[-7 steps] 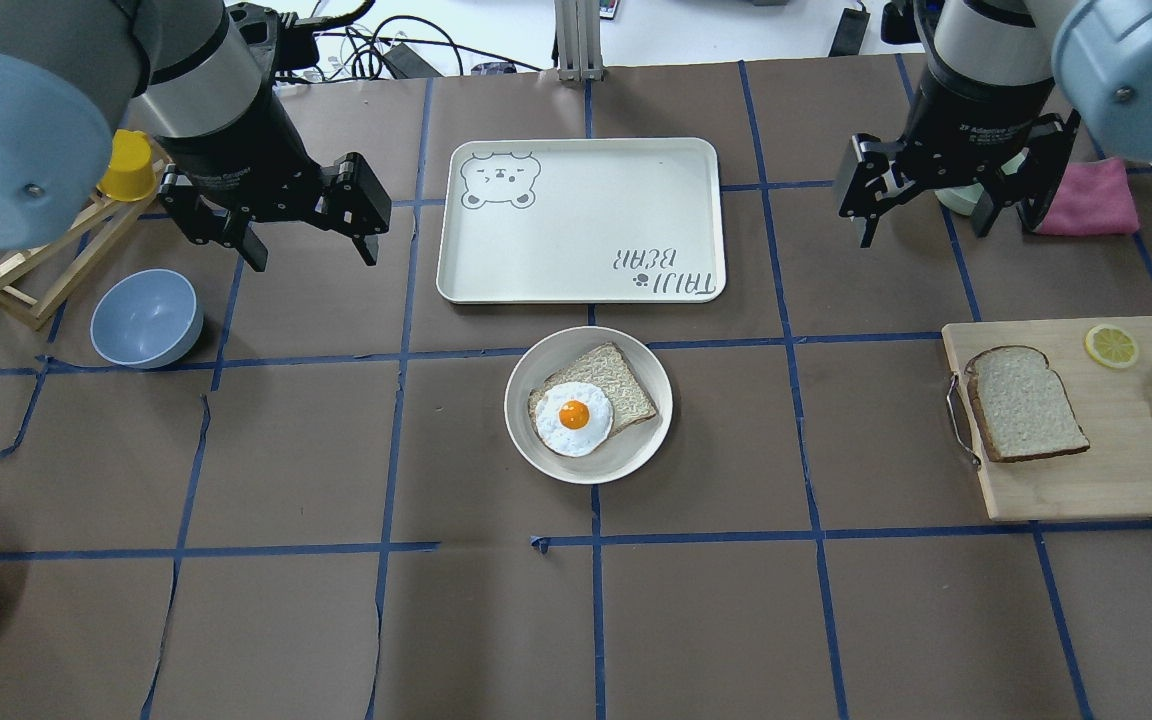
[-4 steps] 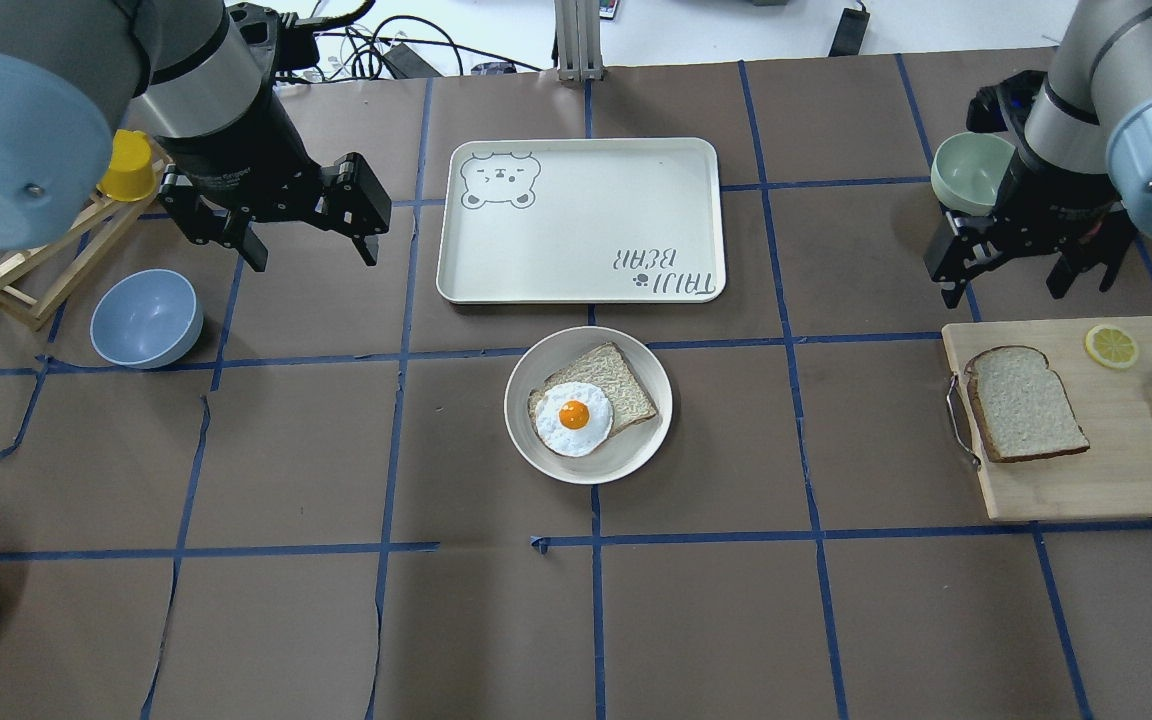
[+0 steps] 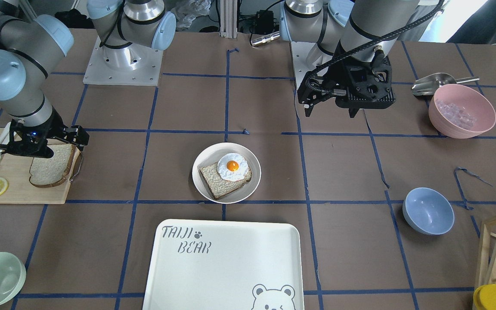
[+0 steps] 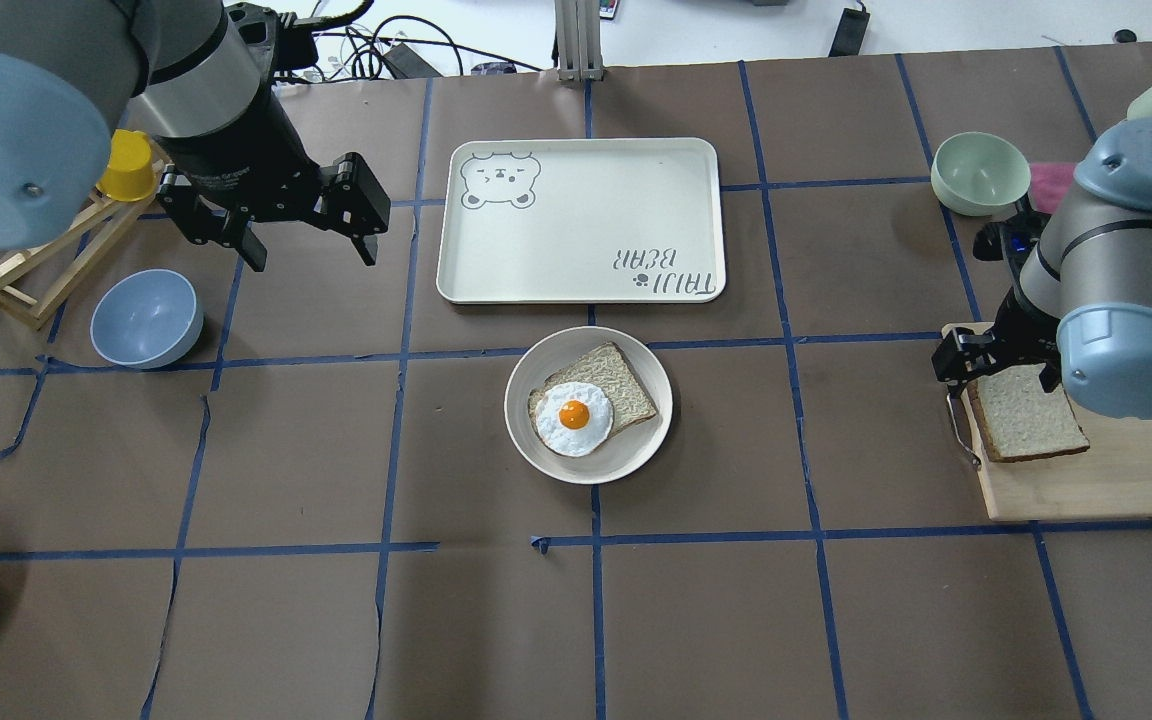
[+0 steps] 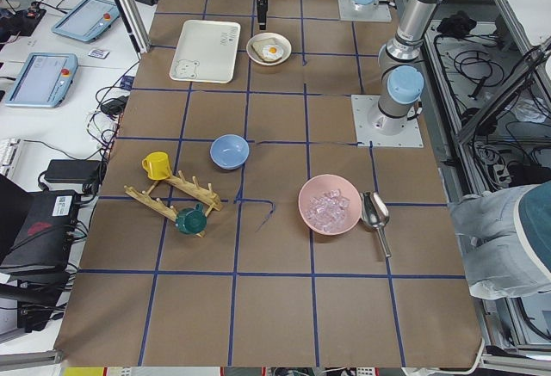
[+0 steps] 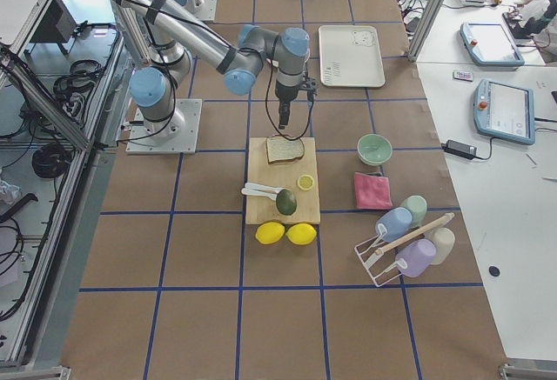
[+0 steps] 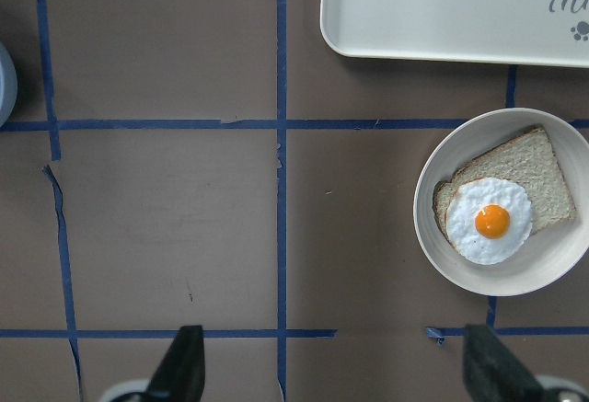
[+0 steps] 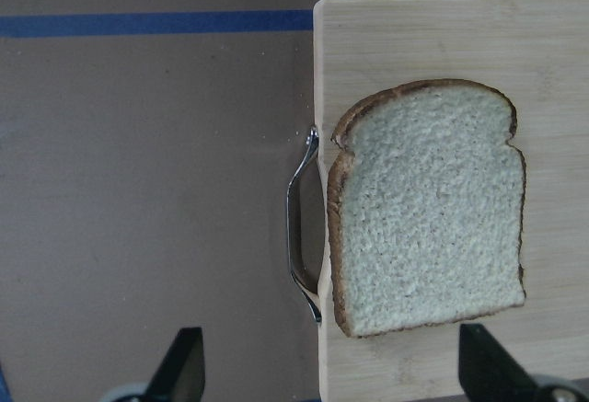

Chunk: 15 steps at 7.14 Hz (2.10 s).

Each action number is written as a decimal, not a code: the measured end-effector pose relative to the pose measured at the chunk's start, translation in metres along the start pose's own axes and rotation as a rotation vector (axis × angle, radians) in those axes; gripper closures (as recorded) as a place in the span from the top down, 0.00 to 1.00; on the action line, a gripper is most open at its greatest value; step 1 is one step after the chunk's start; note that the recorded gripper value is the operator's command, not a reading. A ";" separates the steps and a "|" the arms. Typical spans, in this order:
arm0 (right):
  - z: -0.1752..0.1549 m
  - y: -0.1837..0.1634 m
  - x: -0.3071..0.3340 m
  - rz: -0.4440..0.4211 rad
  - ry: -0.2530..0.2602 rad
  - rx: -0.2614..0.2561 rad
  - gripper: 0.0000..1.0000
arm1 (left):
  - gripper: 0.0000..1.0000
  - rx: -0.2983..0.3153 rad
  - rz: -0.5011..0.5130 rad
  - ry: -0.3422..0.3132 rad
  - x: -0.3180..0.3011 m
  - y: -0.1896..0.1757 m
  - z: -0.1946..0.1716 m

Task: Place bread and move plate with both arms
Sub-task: 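Move the right gripper over the bread slice on the wooden board, then lower the right gripper and grasp the bread slice by its edge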

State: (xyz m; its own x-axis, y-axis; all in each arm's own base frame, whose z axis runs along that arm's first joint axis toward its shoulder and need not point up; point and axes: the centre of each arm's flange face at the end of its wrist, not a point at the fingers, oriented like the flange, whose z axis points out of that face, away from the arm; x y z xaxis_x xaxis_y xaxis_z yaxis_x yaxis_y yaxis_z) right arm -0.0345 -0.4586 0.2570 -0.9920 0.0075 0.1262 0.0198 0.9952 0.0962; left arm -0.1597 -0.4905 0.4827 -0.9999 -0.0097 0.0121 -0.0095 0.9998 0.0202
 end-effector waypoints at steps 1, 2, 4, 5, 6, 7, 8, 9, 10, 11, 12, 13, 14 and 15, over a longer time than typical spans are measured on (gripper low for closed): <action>0.015 -0.003 0.005 -0.014 -0.002 -0.002 0.94 | 1.00 0.000 0.000 0.000 0.000 0.000 0.000; 0.028 -0.006 0.015 -0.020 -0.010 -0.010 0.93 | 1.00 0.001 0.000 0.000 0.000 0.000 0.000; 0.049 -0.008 0.033 -0.025 -0.019 -0.009 0.90 | 1.00 0.001 0.000 0.000 0.000 0.000 0.000; 0.058 -0.012 0.036 -0.023 -0.016 -0.001 0.85 | 1.00 0.001 0.000 0.000 0.000 0.000 0.000; 0.062 -0.014 0.037 -0.023 -0.014 0.001 0.83 | 1.00 0.001 0.000 0.000 0.000 0.000 0.000; 0.065 -0.014 0.038 -0.024 -0.014 0.000 0.80 | 1.00 0.001 0.000 0.000 0.000 0.000 0.000; 0.066 -0.015 0.038 -0.024 -0.015 -0.002 0.80 | 1.00 0.001 0.000 0.000 0.000 0.000 0.000; 0.066 -0.015 0.038 -0.024 -0.015 -0.003 0.80 | 1.00 0.001 -0.001 0.000 0.000 0.000 0.000; 0.067 -0.015 0.038 -0.024 -0.016 -0.004 0.80 | 1.00 0.001 -0.001 0.000 0.000 0.000 0.000; 0.067 -0.015 0.038 -0.024 -0.017 -0.004 0.80 | 1.00 0.001 -0.002 0.000 -0.001 0.000 0.000; 0.067 -0.015 0.038 -0.023 -0.018 -0.004 0.80 | 1.00 0.001 -0.002 0.000 -0.001 0.000 0.000; 0.067 -0.015 0.038 -0.023 -0.018 -0.004 0.75 | 1.00 0.001 -0.002 0.000 -0.001 0.000 0.000; 0.067 -0.015 0.038 -0.023 -0.018 -0.004 0.59 | 1.00 0.001 -0.003 0.000 -0.001 -0.001 0.000; 0.067 -0.015 0.038 -0.023 -0.014 -0.006 0.47 | 1.00 0.001 -0.003 0.000 -0.001 -0.001 0.000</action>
State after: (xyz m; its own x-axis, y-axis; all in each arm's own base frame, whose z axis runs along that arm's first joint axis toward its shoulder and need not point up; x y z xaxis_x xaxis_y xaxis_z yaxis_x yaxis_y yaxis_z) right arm -0.0809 -0.4664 0.1941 -0.9939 -0.0141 0.1096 -0.0025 0.9945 0.1051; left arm -0.1583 -0.4910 0.4827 -0.9998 -0.0129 0.0122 -0.0127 0.9997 0.0193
